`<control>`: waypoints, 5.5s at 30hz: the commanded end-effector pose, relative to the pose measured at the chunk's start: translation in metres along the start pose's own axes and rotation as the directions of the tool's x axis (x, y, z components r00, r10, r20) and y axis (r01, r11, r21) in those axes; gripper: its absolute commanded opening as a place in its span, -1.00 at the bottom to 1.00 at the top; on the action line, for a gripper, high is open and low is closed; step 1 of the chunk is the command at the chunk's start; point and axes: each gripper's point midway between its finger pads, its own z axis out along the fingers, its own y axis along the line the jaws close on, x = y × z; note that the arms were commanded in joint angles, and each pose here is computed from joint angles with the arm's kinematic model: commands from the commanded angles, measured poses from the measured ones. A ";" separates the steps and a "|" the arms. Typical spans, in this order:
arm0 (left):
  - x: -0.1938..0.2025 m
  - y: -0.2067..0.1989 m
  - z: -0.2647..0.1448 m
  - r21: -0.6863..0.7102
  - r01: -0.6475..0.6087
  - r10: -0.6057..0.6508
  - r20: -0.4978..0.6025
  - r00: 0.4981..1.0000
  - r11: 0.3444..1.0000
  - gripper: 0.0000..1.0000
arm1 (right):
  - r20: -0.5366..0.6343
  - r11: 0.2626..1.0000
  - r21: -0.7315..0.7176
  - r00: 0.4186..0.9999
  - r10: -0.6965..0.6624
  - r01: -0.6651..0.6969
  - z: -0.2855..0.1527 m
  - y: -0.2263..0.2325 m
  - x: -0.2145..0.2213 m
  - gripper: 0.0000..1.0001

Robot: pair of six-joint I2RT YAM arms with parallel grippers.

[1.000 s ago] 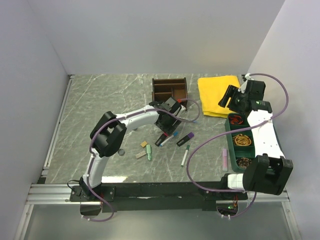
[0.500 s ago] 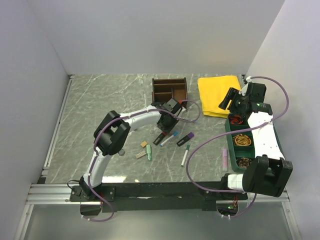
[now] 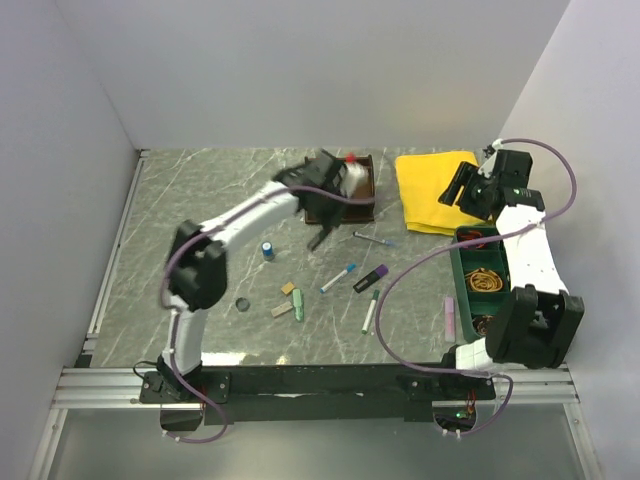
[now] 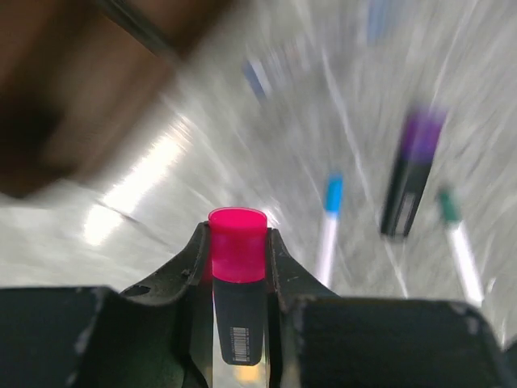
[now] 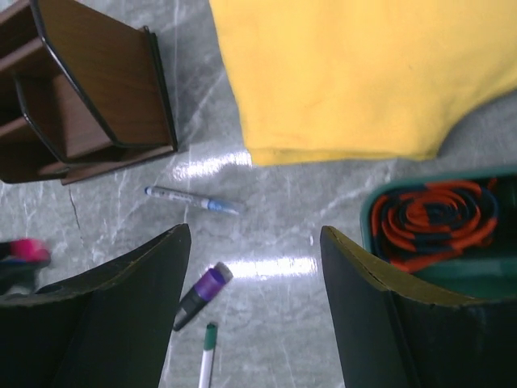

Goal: Sort the stationery into containers
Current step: Pick up the pen from the center of the board, then place the pen in the storage box, then pick up the pen from the center of the board, then place the pen in the storage box.

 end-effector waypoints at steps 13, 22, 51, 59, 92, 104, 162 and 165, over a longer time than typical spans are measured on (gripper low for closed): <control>-0.187 0.065 -0.182 -0.340 -0.153 0.371 0.882 0.290 0.928 -0.99 | 0.105 0.997 -0.071 0.994 -0.030 0.037 0.012 0.018 -0.045 0.42; -0.185 0.085 -0.144 -0.280 -0.139 0.309 0.907 0.285 0.950 -0.99 | 0.089 0.997 -0.044 0.994 -0.066 0.070 0.011 0.012 -0.032 0.42; -0.152 0.121 -0.060 -0.177 -0.105 0.203 0.917 0.343 0.979 -0.99 | 0.030 0.985 0.019 0.985 -0.170 0.169 0.023 0.009 -0.027 0.43; -0.145 0.136 -0.046 -0.213 -0.069 0.223 0.915 0.337 0.975 -0.99 | 0.008 0.981 0.003 0.981 -0.192 0.192 0.028 0.017 -0.014 0.45; -0.039 -0.076 -0.025 0.320 -0.344 0.268 0.258 0.928 0.883 0.54 | 0.333 0.970 -0.201 0.922 0.199 -0.137 0.000 0.037 -0.199 0.48; -0.009 -0.115 0.039 0.326 -0.373 0.343 0.148 0.928 0.868 0.48 | 0.224 0.966 -0.177 0.949 0.224 -0.186 0.000 0.015 -0.140 0.45; -0.161 -0.024 -0.139 0.092 -0.424 0.184 0.805 0.564 0.901 -0.99 | 0.216 0.987 -0.117 0.967 0.133 -0.109 0.000 0.018 -0.122 0.39; -0.163 -0.010 -0.157 -0.093 -0.506 0.273 0.916 0.294 0.857 -0.99 | 0.217 0.992 -0.096 0.971 0.101 -0.082 -0.003 0.020 -0.116 0.39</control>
